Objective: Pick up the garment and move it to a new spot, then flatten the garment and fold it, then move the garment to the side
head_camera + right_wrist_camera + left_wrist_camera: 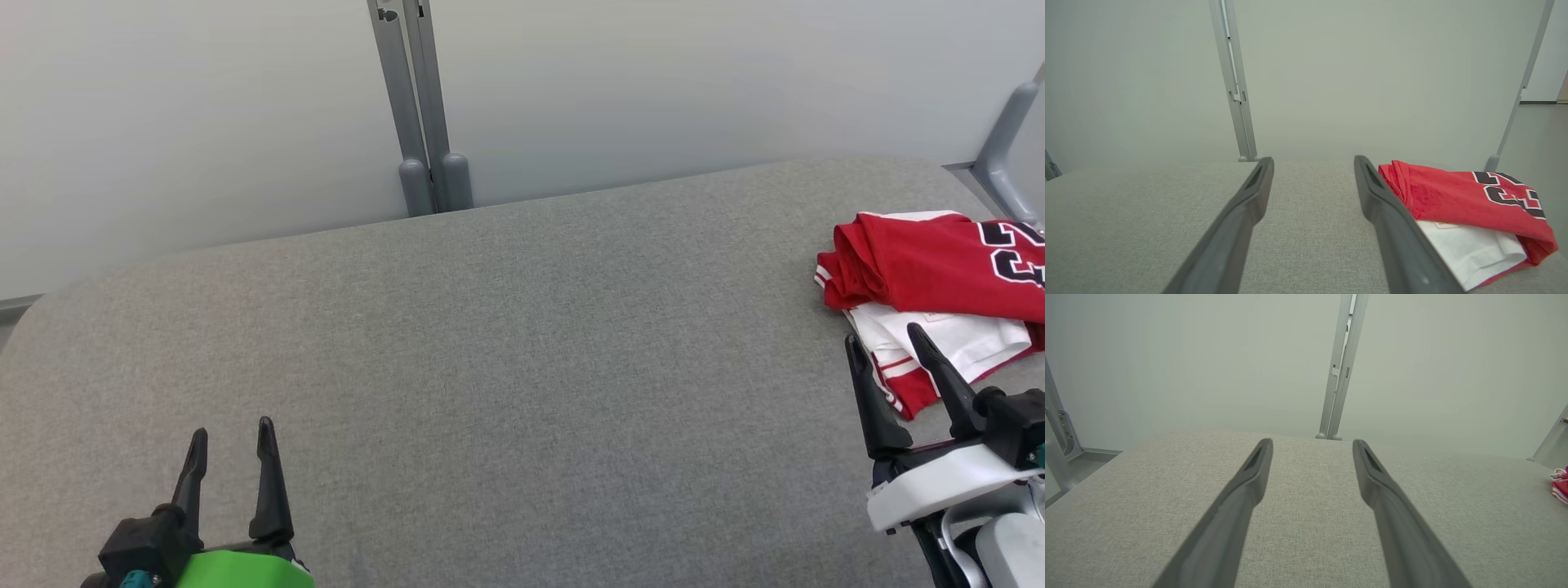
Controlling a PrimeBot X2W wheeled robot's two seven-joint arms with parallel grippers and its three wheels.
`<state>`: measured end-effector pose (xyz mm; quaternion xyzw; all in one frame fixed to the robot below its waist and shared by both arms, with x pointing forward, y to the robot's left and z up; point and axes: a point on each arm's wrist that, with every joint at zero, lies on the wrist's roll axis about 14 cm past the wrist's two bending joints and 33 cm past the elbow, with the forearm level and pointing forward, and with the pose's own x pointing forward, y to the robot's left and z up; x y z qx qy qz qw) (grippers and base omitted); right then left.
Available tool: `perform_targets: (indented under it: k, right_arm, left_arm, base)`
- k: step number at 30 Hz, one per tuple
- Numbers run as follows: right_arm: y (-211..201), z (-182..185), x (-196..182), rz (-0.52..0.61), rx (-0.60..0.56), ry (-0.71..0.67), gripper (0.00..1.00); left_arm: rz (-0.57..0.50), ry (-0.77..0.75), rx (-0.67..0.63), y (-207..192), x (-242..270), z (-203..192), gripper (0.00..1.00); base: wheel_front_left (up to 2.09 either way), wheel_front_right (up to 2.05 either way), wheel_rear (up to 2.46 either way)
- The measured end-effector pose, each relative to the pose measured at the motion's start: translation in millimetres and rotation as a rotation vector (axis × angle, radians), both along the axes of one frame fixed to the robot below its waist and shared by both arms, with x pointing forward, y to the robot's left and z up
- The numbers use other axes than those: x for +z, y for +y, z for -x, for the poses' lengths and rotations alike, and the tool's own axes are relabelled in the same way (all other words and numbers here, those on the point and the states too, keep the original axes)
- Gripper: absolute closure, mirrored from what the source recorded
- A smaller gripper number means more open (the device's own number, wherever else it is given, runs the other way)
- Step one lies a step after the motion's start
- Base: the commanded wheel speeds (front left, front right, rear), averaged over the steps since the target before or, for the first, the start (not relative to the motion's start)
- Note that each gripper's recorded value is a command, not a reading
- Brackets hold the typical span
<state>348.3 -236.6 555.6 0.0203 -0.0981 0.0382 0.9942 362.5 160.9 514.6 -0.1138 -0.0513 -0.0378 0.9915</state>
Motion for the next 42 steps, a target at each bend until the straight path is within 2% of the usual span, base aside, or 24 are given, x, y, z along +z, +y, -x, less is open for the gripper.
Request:
perform_targets:
  k: [9, 25, 26, 31, 42]
  right_arm:
    - [23.0, 5.4, -18.7, 0.001, 0.035, 0.043, 0.00]
    - [44.7, 6.6, -24.1, -0.023, 0.080, 0.055, 0.00]
    - [46.1, 6.6, -25.5, -0.027, 0.083, 0.059, 1.00]
    - [50.7, 12.5, -45.6, -0.065, 0.080, 0.122, 1.00]
    - [41.4, 7.6, -49.6, -0.278, 0.040, 0.162, 1.00]
  left_arm:
    - [-0.038, 0.041, -0.014, -2.8, -14.6, 5.9, 0.00]
    - [-0.035, 0.061, -0.013, -4.9, -20.6, 4.8, 0.00]
    - [-0.031, 0.069, -0.013, -4.8, -22.9, 5.5, 1.00]
    - [-0.015, 0.143, -0.010, -4.4, -43.4, 12.4, 1.00]
    - [0.180, 0.196, 0.034, 6.3, -48.9, 10.9, 1.00]
  base:
    - [0.00, 0.00, 0.00]
    - [0.00, 0.00, 0.00]
    - [0.00, 0.00, 0.00]
    - [0.00, 0.00, 0.00]
    - [0.00, 0.00, 0.00]
